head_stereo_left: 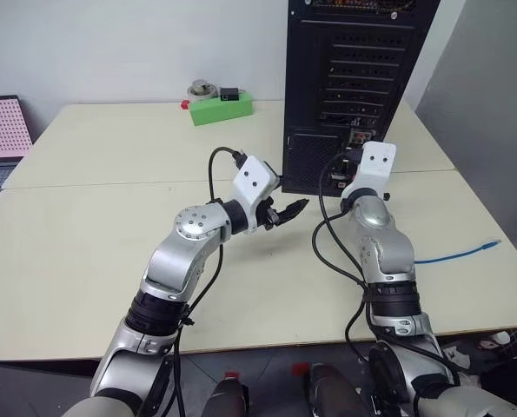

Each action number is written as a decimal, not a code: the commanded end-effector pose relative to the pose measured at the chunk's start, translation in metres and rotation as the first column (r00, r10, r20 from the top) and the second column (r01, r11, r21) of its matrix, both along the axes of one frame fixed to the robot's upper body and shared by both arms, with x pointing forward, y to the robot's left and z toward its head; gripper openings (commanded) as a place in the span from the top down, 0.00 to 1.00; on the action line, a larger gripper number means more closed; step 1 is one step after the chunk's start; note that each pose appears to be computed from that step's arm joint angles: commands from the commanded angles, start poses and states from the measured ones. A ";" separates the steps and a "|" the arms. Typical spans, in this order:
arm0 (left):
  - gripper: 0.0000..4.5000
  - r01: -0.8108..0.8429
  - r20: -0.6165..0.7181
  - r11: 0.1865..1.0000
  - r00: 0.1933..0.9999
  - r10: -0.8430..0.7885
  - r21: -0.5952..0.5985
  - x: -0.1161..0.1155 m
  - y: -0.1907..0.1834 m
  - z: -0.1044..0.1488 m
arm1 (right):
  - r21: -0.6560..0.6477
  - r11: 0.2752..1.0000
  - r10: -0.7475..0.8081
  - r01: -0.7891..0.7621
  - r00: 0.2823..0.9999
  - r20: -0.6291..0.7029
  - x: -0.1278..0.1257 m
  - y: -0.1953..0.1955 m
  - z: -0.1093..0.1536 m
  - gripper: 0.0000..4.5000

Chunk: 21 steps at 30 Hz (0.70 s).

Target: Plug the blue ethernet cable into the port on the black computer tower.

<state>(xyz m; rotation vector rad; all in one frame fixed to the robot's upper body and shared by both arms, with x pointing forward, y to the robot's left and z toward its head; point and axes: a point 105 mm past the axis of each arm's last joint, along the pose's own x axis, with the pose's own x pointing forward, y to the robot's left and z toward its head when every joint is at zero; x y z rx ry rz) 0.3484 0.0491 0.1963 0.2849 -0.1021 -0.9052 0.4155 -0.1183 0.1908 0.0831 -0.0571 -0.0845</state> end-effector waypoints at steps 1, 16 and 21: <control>0.28 -0.015 0.045 1.000 0.999 0.016 -0.019 0.000 0.003 0.013 | 0.015 0.999 0.034 -0.036 0.995 0.098 -0.001 0.005 0.027 1.00; 0.28 -0.084 0.044 0.996 0.996 0.083 0.012 0.008 0.023 0.007 | -0.009 0.999 0.044 -0.044 0.995 0.094 -0.027 -0.015 0.019 0.26; 0.28 -0.145 0.021 0.989 0.989 0.144 0.025 0.012 0.042 0.004 | -0.047 0.995 0.090 -0.085 0.989 0.118 -0.052 -0.020 0.025 0.04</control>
